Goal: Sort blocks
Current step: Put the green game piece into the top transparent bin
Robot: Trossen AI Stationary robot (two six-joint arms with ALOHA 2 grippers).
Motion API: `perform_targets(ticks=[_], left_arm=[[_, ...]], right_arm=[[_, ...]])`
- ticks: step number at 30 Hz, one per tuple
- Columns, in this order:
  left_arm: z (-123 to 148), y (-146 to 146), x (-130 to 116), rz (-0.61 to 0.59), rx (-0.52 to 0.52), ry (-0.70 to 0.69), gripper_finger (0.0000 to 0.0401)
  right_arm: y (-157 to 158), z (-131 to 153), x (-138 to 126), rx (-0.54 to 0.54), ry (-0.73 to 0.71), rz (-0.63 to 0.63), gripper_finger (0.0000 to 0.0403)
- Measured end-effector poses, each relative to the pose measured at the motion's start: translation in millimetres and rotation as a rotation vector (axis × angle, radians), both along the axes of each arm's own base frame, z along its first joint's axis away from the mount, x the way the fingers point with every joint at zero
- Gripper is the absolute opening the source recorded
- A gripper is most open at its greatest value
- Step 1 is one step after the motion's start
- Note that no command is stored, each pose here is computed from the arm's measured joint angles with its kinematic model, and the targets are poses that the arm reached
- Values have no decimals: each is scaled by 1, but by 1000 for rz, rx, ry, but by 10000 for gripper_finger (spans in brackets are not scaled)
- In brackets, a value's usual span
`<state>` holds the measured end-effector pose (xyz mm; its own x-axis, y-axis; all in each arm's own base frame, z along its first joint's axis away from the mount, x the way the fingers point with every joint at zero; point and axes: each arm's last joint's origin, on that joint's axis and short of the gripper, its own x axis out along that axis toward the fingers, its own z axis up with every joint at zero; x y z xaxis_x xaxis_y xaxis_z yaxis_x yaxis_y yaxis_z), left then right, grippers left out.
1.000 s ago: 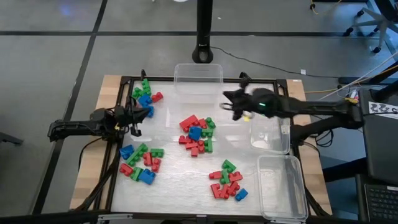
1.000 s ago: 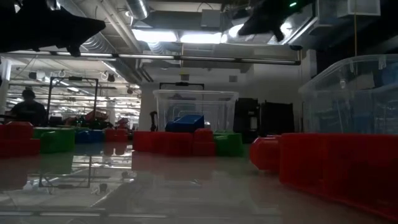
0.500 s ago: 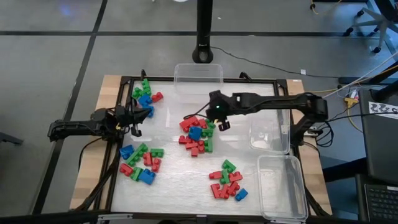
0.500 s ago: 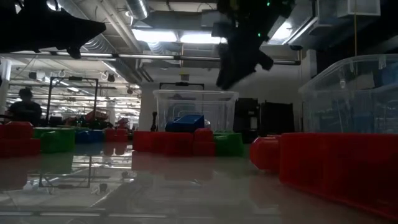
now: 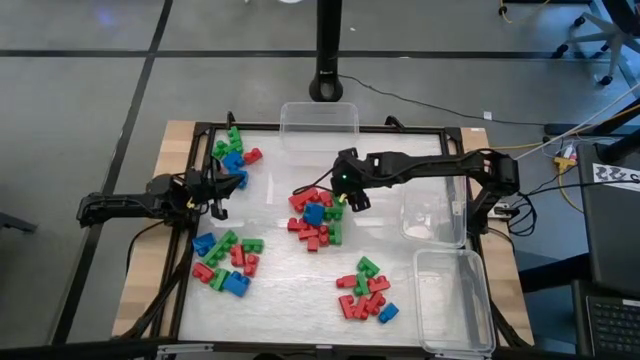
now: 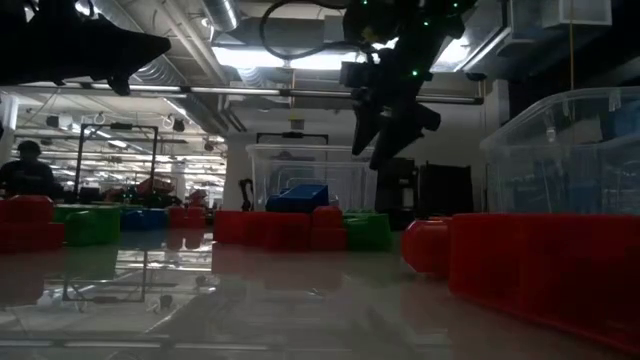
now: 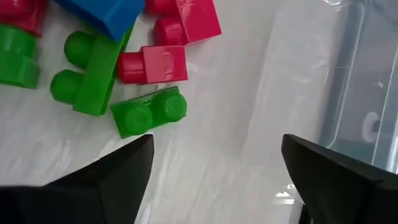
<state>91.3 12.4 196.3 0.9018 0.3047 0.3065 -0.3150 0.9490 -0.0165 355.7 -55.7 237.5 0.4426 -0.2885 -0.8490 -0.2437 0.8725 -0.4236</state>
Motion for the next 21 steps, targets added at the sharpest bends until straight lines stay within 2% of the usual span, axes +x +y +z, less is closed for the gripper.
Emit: perform_targets(ticks=[6,10,21], left_arm=[[0,0,0,0,-1,0,1],[0,0,0,0,0,0,1],[0,0,0,0,1,1,1]], right_arm=[[-5,-20,-5,172,-74,-206,350],[-7,-35,-10,217,-99,-312,338],[-6,-61,-11,299,-282,-376,315]])
